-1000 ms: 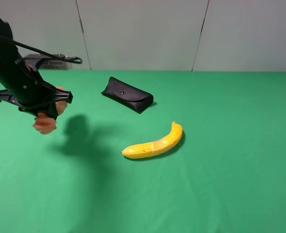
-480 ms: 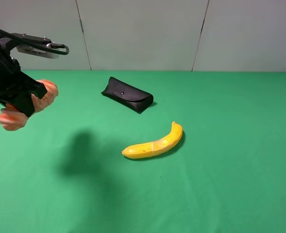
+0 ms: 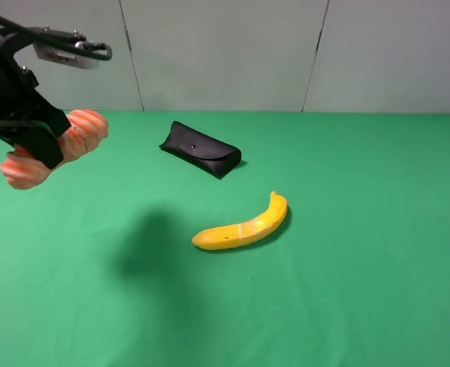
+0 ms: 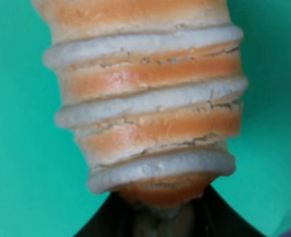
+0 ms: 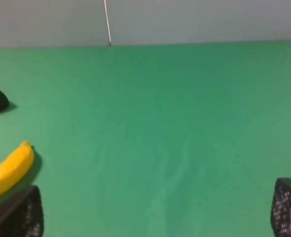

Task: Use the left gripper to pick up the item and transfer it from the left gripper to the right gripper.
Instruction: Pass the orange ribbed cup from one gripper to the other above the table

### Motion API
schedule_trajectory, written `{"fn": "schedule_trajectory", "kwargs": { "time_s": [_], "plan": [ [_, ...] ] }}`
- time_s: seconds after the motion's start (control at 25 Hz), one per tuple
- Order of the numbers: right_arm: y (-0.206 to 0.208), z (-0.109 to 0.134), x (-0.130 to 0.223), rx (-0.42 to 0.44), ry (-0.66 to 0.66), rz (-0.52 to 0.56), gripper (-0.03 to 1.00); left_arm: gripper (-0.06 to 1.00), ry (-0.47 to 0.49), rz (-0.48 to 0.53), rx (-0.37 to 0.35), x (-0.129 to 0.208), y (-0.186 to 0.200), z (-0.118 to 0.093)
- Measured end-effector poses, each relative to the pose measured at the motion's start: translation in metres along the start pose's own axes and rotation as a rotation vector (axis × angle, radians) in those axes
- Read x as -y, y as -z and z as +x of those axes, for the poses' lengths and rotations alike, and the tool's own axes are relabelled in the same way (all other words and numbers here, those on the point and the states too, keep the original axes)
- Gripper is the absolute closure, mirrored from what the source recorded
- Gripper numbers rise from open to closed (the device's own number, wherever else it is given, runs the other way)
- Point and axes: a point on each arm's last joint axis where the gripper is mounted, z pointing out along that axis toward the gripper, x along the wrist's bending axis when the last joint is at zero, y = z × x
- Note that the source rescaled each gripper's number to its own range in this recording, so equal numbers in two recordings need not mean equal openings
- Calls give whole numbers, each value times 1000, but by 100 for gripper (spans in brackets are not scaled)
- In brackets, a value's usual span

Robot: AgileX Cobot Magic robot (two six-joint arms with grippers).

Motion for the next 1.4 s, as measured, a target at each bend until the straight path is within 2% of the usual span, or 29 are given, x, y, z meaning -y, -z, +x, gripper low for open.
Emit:
{"fn": "schedule_trajectory", "kwargs": {
  "time_s": [0.12,0.32,0.6,0.72,0.92,1.24,1.4],
  "plan": [
    [0,0,0,0,0,0,-3,93,-73,-15,0,-4,3,-9],
    [0,0,-3,-2,-3,6,-3,93,-221,-47,6,-11,3,-37],
    [-34,3,-38,-65,-115,155,-3,94,-426,-100,17,-16,1,-74],
    [-57,7,-52,-129,-180,181,-3,94,-502,-123,19,-16,1,-86],
    [-99,14,-64,-252,-213,248,-3,94,-651,-177,15,-19,1,-102],
    [-148,28,-68,-477,-253,319,-3,94,-801,-291,-5,-26,2,-119],
    [-164,35,-69,-590,-267,341,-3,94,-876,-276,2,-28,-8,-130]
  ]
}}
